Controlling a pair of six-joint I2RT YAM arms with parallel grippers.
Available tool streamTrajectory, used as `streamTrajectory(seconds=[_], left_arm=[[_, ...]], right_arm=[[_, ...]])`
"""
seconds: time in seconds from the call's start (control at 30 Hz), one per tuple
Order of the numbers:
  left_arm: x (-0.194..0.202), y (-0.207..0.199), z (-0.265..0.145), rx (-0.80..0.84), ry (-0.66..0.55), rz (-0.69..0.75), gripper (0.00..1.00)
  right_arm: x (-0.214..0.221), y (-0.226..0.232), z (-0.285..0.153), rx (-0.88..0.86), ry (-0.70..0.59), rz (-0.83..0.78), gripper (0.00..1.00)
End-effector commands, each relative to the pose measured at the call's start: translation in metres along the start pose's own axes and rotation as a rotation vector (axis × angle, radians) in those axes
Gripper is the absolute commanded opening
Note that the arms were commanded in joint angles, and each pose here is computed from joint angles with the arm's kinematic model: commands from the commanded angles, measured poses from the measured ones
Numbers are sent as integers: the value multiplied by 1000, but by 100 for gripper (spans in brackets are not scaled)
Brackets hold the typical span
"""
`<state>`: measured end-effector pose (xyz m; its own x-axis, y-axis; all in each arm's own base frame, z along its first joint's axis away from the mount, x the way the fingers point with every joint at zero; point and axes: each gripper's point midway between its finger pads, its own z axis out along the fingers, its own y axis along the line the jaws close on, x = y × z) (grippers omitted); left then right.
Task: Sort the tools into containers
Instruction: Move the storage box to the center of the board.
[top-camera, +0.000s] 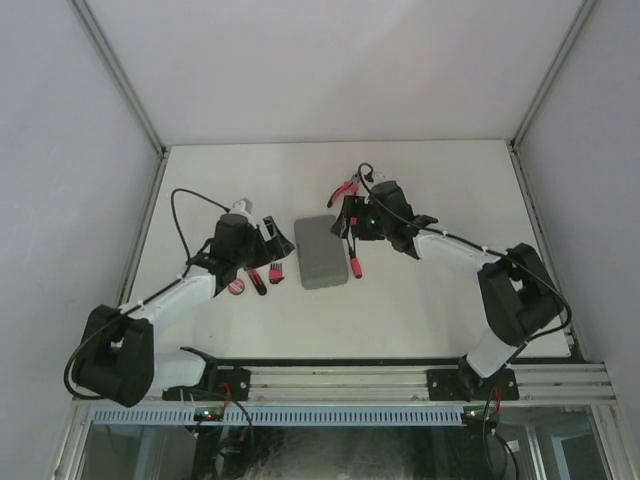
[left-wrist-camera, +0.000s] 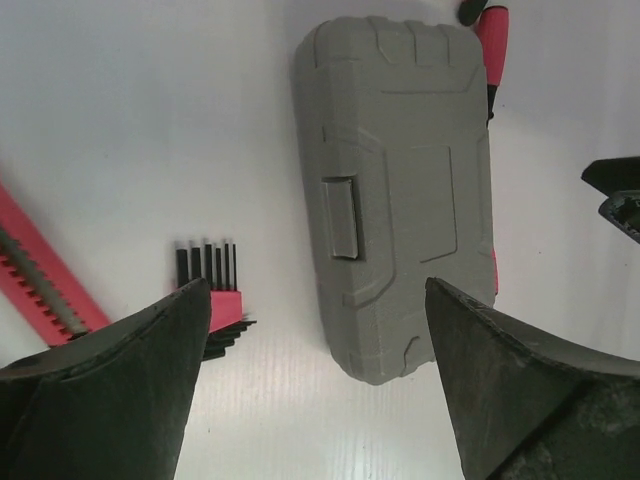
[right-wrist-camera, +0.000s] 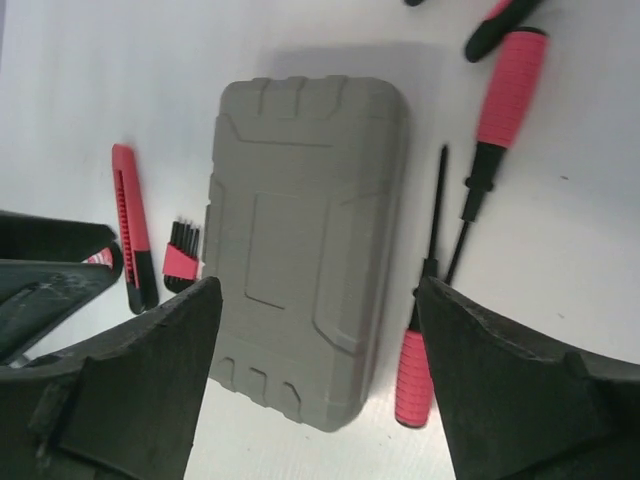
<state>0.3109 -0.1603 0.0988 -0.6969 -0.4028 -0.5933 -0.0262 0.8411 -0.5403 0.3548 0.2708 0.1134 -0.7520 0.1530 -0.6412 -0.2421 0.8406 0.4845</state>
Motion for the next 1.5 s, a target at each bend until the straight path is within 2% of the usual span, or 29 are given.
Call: streamTrajectory(seconds=[0.0,0.37,0.63,0.8,1.03,1.13,1.47], left_arm=[[-28,-32,11,83,-54,14,90],[-20,-47,43,154,10,23,79],[-3,-51,59,163,70,35,74],[9,-58,64,185,110,45,67],[34,-62,64,214,165,93,62],[43,-60,62,215,185,102,60],[97,-89,44,282,275,169,59]], right_arm=[[-10,25,13,-142,36,-22,77],[10,14,41,-168,171,18,60],[27,3,48,-150,237,43,56],[37,1,48,-153,277,49,53],[47,-2,39,-129,291,54,46],[56,-5,33,-115,296,58,45],[90,-24,-2,-45,291,89,45]])
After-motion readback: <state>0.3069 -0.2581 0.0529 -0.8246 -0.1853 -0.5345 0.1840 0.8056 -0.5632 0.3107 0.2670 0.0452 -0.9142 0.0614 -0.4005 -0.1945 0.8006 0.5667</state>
